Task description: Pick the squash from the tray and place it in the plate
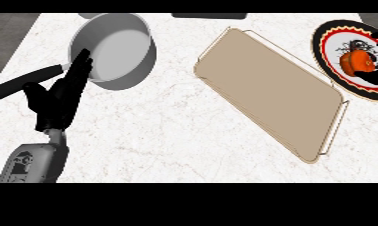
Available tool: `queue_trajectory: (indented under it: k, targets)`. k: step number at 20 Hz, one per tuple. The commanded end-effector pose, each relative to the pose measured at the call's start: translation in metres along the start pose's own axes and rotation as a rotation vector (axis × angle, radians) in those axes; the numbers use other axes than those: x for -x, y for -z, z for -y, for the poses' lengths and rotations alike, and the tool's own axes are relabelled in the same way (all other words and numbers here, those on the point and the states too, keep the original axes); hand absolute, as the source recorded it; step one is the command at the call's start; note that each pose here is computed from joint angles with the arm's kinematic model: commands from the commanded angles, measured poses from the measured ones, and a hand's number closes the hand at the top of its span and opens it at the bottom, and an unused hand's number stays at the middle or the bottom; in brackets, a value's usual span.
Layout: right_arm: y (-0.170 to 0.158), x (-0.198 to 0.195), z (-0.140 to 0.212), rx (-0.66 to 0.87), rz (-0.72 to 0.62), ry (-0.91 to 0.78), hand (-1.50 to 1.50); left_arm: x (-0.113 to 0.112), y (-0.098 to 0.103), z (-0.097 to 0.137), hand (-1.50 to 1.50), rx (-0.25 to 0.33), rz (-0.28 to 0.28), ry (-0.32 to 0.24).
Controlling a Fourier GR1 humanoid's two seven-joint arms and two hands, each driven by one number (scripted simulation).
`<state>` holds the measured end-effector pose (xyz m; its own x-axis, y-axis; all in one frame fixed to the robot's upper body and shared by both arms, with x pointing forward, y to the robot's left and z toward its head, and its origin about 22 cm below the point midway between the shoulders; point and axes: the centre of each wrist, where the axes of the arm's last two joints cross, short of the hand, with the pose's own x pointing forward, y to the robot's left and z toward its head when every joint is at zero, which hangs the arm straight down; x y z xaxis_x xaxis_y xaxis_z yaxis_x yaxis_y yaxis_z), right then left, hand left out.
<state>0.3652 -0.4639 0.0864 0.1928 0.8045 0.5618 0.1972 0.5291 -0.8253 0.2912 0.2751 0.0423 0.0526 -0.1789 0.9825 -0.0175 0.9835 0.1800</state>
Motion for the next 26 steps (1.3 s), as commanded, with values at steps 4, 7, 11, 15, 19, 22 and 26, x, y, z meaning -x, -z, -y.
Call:
queue_trajectory:
  k: [4, 7, 11, 15, 19, 22, 26]
  targets:
    - [-0.006, 0.013, -0.003, 0.071, 0.153, 0.090, -1.50, 0.010, -0.003, 0.000, 0.00, 0.017, -0.082, 0.005]
    - [0.002, -0.001, 0.006, 0.133, 0.299, 0.187, -1.50, 0.015, -0.008, 0.000, 0.00, 0.003, -0.075, -0.007]
    - [0.014, -0.019, 0.020, 0.131, 0.431, 0.425, -1.50, 0.020, -0.007, -0.001, 0.00, -0.007, -0.094, -0.014]
    - [0.008, -0.004, 0.034, 0.089, 0.308, 0.570, -1.50, 0.022, -0.008, 0.005, 0.00, 0.006, -0.100, -0.010]
    - [-0.001, 0.015, 0.037, -0.032, 0.196, 0.743, -1.50, 0.023, -0.019, -0.003, 0.00, -0.011, -0.103, -0.009]
    - [-0.005, 0.022, 0.058, -0.065, 0.202, 0.773, -1.50, 0.025, -0.008, -0.014, 0.00, -0.026, -0.097, -0.016]
    - [-0.015, 0.038, 0.054, -0.059, 0.250, 0.767, -1.50, 0.016, -0.011, 0.005, 0.00, 0.014, -0.087, -0.020]
